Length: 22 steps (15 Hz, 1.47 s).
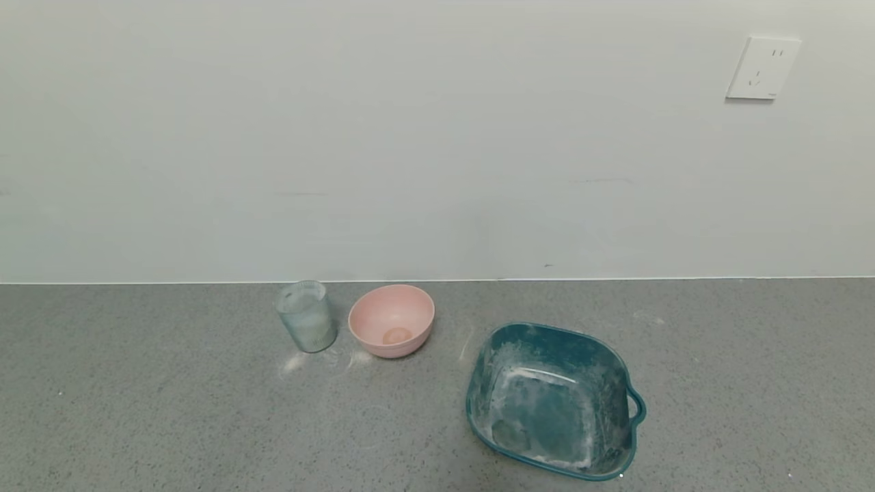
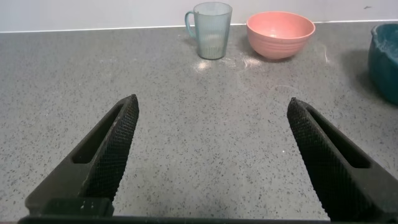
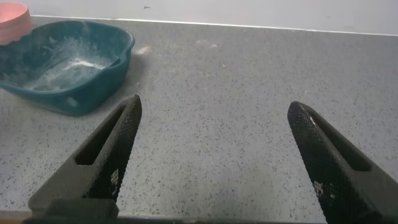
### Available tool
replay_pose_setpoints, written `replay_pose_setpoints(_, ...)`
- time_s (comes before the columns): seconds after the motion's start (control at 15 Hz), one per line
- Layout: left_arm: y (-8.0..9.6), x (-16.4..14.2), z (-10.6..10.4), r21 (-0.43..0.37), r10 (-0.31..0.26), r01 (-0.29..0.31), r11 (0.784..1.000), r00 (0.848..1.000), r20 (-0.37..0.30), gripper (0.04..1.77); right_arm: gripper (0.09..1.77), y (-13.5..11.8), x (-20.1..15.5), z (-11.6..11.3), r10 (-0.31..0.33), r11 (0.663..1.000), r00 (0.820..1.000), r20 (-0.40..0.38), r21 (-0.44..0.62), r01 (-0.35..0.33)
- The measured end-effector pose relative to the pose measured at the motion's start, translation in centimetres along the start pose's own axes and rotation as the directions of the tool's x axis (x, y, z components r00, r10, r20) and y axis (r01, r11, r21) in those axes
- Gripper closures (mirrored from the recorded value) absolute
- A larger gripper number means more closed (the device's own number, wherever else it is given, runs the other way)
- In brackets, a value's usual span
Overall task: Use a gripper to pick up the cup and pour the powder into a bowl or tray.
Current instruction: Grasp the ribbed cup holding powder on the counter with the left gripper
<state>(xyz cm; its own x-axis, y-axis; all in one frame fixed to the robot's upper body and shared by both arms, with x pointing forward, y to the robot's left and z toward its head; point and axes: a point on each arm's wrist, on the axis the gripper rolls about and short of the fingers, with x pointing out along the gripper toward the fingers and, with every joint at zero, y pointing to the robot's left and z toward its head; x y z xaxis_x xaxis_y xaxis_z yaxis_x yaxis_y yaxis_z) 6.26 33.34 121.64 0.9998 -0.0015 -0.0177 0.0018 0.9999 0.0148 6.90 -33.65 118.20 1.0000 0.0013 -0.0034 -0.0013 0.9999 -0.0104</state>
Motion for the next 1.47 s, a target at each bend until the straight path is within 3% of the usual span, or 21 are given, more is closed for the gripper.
replay_pose_setpoints(0.93,0.0,0.0,0.0,0.0,0.0,0.0,1.0,1.0,0.0,0.09,0.15,0.0,0.0,0.0,0.0,1.0,1.0,0.0,0.0,0.0)
replay_pose_setpoints(1.2,0.1,1.2,4.3,0.002,0.013,-0.013,1.0,0.999,-0.039,0.09,0.15,0.0,0.0,0.0,0.0,1.0,1.0,0.0,0.0,0.0)
replay_pose_setpoints(1.47,0.2,4.9,9.0,0.007,0.011,-0.01,1.0,0.989,-0.144,0.09,0.15,0.0,0.0,0.0,0.0,1.0,1.0,0.0,0.0,0.0)
